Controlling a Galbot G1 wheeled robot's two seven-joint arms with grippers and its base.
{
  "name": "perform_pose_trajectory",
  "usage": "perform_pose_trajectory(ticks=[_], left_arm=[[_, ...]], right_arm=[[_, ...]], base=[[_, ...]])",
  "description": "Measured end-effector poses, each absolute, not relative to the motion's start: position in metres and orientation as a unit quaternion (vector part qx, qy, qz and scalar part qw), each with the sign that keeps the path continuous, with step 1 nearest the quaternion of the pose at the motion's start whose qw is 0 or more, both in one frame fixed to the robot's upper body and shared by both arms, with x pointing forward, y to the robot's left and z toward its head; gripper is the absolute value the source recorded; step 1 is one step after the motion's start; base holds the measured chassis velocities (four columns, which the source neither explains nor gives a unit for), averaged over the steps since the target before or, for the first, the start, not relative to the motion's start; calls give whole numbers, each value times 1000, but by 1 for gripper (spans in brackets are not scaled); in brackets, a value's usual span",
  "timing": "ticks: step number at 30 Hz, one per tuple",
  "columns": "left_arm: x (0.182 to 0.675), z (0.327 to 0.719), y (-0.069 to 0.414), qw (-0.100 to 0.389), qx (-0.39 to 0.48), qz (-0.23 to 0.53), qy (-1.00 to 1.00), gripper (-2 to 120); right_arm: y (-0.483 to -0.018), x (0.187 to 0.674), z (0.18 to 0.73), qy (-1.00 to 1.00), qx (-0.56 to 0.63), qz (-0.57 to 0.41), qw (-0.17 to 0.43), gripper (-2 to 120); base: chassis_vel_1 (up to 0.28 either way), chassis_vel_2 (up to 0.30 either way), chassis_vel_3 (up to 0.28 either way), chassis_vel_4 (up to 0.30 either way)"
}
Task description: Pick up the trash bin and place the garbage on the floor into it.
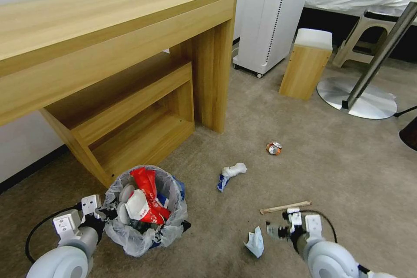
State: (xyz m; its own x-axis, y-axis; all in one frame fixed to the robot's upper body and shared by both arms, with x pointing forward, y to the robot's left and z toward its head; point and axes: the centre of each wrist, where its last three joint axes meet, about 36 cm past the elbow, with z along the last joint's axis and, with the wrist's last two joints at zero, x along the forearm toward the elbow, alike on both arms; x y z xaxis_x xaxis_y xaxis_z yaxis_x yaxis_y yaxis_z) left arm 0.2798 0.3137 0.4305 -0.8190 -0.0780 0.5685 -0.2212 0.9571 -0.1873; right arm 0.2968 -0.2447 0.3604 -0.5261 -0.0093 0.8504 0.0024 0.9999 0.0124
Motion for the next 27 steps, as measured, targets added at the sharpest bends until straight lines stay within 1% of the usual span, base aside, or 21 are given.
perform_pose_trajectory(ticks=[4,9,17,22,24,27], left_arm=[[277,427,313,289,84,124,-946,0],[275,427,312,285,86,128,-946,0],[276,427,309,281,86,134,-946,0],[276,427,308,280,86,137,-946,0],[276,427,307,279,87,138,-946,0],[275,426,307,277,89,138,-947,0]], right_arm=[[-234,303,341,-864,-6,-6,503,100],[-226,308,320,-867,8,12,498,98],[-210,308,302,-865,37,30,500,97],[-209,303,293,-860,42,46,506,96],[-210,301,288,-858,42,57,508,94],[-211,300,282,-857,43,66,510,93]], base=[[0,0,0,0],[0,0,0,0],[0,0,0,0],[0,0,0,0],[0,0,0,0],[0,0,0,0]])
